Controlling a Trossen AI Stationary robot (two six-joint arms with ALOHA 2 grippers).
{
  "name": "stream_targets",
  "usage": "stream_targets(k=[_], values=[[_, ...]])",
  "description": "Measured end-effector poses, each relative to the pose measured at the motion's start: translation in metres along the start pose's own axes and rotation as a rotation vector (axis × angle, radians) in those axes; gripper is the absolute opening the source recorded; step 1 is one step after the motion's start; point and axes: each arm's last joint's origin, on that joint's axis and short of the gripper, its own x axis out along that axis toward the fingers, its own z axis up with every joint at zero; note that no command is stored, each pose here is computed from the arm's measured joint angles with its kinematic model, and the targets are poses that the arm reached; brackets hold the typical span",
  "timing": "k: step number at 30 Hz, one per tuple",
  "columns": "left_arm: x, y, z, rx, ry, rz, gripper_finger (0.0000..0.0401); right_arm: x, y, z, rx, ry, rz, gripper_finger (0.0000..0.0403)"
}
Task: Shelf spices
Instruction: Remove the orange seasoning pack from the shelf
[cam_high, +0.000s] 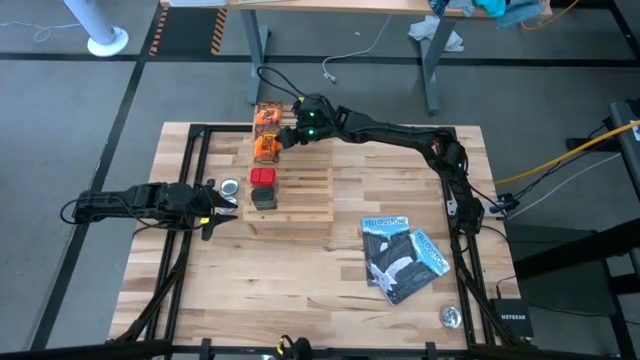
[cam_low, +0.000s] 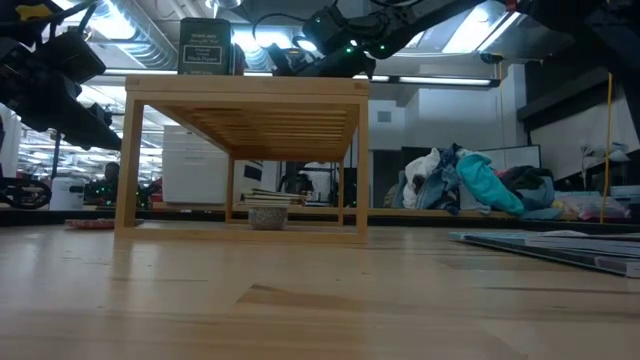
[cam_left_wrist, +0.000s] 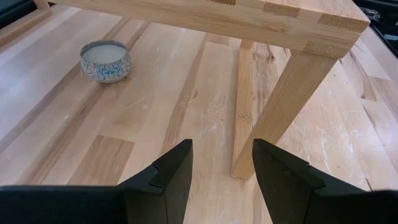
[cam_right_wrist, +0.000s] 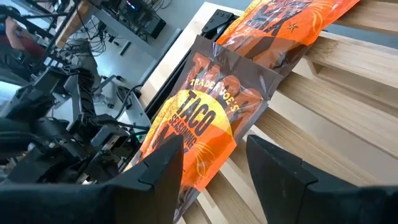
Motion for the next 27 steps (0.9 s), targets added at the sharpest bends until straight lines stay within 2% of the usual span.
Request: stream_targets(k=[12,27], values=[[0.0000,0.0000,0.0000,0.000,0.000,0.000,0.0162,0.0016,0.0039,-0.0043,0.049,0.018,0.013,0.0182],[0.0000,0.0000,0.0000,0.000,0.000,0.000,0.0162,0.0056,0.0057,-0.0081,0.039,0.013,0.011,0.0182]])
